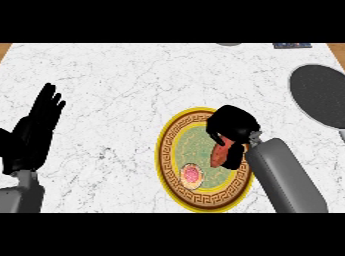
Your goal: Pick the sweet potato from the plate and place it in the pan
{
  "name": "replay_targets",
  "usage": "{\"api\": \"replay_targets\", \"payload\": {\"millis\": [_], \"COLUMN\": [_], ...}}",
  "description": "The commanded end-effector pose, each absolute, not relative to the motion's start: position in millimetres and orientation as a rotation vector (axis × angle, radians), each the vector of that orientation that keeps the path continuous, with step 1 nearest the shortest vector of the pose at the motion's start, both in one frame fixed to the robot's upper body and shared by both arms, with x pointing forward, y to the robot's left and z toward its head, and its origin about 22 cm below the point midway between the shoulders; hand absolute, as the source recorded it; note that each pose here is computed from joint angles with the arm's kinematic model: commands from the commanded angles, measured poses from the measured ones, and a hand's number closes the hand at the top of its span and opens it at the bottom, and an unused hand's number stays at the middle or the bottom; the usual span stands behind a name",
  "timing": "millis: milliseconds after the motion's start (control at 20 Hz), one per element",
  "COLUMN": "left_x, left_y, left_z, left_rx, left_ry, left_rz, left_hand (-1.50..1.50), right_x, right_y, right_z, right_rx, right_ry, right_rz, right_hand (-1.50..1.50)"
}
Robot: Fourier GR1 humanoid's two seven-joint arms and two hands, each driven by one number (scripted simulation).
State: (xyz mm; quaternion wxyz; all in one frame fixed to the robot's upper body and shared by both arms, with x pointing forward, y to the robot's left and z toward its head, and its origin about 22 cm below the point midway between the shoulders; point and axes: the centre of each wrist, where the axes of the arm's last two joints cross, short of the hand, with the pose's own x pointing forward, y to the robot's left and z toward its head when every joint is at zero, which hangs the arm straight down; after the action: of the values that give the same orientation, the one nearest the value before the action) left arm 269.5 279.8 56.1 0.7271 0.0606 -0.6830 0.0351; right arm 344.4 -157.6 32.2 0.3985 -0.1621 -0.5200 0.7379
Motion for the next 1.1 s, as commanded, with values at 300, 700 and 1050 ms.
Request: {"api": "replay_targets", "payload": {"millis": [300,700,1050], "left_x": [270,266,276], "left_y": [285,260,263], "left_z": [50,54,44], "left_rx": [0.133,0.111,0.077], "left_ry": [-1.487,-1.516,-1.511], "left_rz": [0.096,0.054,0.044], "left_hand": [0.00,0.00,0.00], "right_x": [333,269,298], "right_y": [-201,-201,-237], "right_z": [114,197,233], "right_rx": [-1.154,-1.331,-1.377], "right_ry": [-1.320,-1.397,-1.394], "right_rz": [1.196,1.027,0.817], "right_hand": [1.50,1.50,1.50]}}
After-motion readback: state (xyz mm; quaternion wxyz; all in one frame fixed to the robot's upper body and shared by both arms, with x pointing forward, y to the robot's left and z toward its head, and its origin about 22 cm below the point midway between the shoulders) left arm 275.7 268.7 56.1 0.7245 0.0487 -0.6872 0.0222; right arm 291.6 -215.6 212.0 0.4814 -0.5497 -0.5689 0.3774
